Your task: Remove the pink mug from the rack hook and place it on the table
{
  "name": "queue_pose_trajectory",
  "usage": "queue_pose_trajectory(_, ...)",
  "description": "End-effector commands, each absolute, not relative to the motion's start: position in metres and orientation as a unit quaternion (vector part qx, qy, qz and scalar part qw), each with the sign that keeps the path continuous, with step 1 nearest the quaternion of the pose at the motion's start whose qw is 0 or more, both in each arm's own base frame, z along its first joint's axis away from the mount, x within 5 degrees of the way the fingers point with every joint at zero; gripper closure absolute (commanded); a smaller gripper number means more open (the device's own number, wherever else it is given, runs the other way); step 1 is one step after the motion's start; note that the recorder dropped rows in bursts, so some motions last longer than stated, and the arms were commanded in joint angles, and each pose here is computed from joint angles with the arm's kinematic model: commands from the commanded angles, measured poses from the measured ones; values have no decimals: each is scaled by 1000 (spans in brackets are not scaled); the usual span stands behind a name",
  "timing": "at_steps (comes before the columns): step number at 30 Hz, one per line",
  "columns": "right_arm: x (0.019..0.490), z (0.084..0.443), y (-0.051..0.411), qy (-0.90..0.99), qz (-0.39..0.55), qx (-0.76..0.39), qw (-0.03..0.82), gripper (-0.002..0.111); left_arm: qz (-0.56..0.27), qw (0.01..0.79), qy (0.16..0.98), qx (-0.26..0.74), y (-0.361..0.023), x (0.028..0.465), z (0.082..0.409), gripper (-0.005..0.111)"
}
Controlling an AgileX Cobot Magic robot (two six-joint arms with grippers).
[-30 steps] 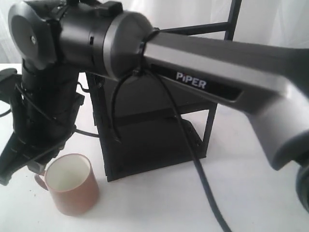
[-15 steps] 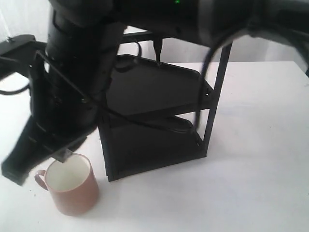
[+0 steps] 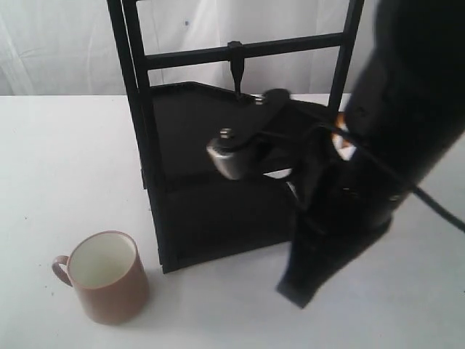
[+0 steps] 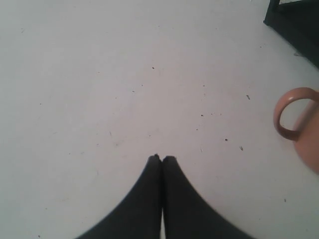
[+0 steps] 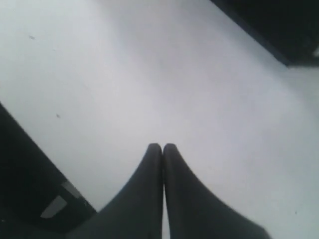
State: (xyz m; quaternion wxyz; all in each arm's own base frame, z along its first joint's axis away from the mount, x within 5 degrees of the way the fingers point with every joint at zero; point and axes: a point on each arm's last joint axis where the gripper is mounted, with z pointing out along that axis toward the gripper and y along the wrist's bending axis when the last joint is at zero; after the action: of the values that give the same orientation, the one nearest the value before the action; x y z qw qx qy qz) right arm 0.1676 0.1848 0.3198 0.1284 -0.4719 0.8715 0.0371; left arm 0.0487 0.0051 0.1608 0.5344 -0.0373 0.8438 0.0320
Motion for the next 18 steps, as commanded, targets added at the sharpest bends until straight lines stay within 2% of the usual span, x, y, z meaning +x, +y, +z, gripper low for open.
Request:
queue_pose_trajectory(1,175,309,133,912,3,-392,124,108,26,528,848,-35,4,48,158,107)
queue_pose_trajectory(12,211,294,33,975,-46,-141,164,108,26,528,848,-35,4,48,158,107)
queue_pose_trajectory(18,209,291,18,982,-51,-44,178,108,26,528,848,-35,4,48,158,107)
